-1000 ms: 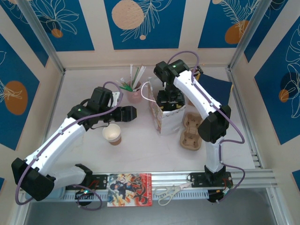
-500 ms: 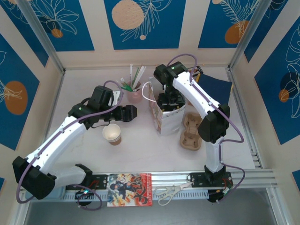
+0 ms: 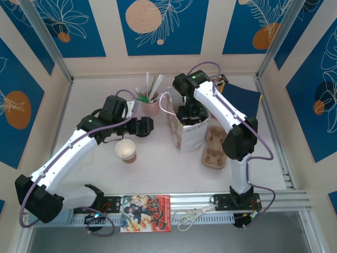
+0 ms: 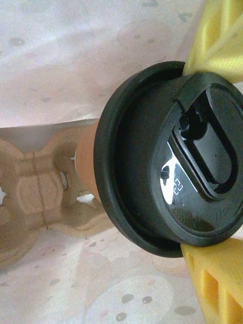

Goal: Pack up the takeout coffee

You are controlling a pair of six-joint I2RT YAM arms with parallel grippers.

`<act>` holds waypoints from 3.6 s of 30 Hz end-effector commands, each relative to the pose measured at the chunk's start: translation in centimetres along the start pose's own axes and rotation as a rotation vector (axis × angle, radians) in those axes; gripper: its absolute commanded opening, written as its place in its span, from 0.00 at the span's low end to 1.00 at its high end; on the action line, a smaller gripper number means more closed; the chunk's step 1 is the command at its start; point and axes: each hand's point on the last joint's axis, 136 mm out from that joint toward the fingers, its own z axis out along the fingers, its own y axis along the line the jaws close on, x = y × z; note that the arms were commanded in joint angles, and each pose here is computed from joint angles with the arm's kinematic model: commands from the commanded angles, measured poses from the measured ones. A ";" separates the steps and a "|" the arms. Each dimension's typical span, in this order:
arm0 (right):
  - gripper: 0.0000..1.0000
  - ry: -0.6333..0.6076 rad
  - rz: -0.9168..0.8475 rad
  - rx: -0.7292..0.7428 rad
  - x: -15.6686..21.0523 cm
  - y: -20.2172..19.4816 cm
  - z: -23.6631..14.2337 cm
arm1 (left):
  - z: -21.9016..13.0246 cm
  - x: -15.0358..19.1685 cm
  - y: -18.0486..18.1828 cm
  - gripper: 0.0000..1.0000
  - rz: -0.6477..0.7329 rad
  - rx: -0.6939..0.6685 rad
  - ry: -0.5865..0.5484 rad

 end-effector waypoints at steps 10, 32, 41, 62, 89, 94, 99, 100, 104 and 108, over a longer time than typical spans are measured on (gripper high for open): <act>0.70 0.041 -0.009 -0.019 0.1 0.2 0.8 | -0.3 -0.8 0.5 1.00 -0.016 -0.023 -0.015; 0.70 0.039 -0.023 -0.037 -0.3 0.7 1.1 | 0.0 -0.6 0.6 1.00 -0.019 -0.021 -0.005; 0.70 0.027 -0.027 -0.046 -0.7 0.9 0.8 | 0.0 -0.7 0.6 1.00 -0.020 -0.019 -0.004; 0.70 0.013 -0.031 -0.048 -1.1 1.1 0.6 | 0.0 -0.5 0.6 1.00 -0.024 -0.016 0.001; 0.70 0.018 -0.033 -0.051 -1.6 1.0 1.8 | 0.1 -0.4 0.7 1.00 -0.024 -0.019 0.007; 0.70 0.022 -0.034 -0.055 -1.7 1.1 2.2 | 0.2 -0.3 0.8 1.00 -0.026 -0.021 0.011; 0.70 0.024 -0.034 -0.061 -1.7 1.2 2.4 | 0.1 -0.3 0.8 1.00 -0.025 -0.021 0.011; 0.70 0.025 -0.036 -0.062 -1.7 1.2 2.4 | 0.2 -0.3 0.9 1.00 -0.027 -0.024 0.012; 0.70 0.026 -0.036 -0.064 -1.7 1.3 2.5 | 0.1 -0.3 0.8 1.00 -0.027 -0.021 0.010; 0.70 0.026 -0.037 -0.068 -1.7 1.4 2.4 | 0.3 -0.3 0.8 1.00 -0.029 -0.021 0.013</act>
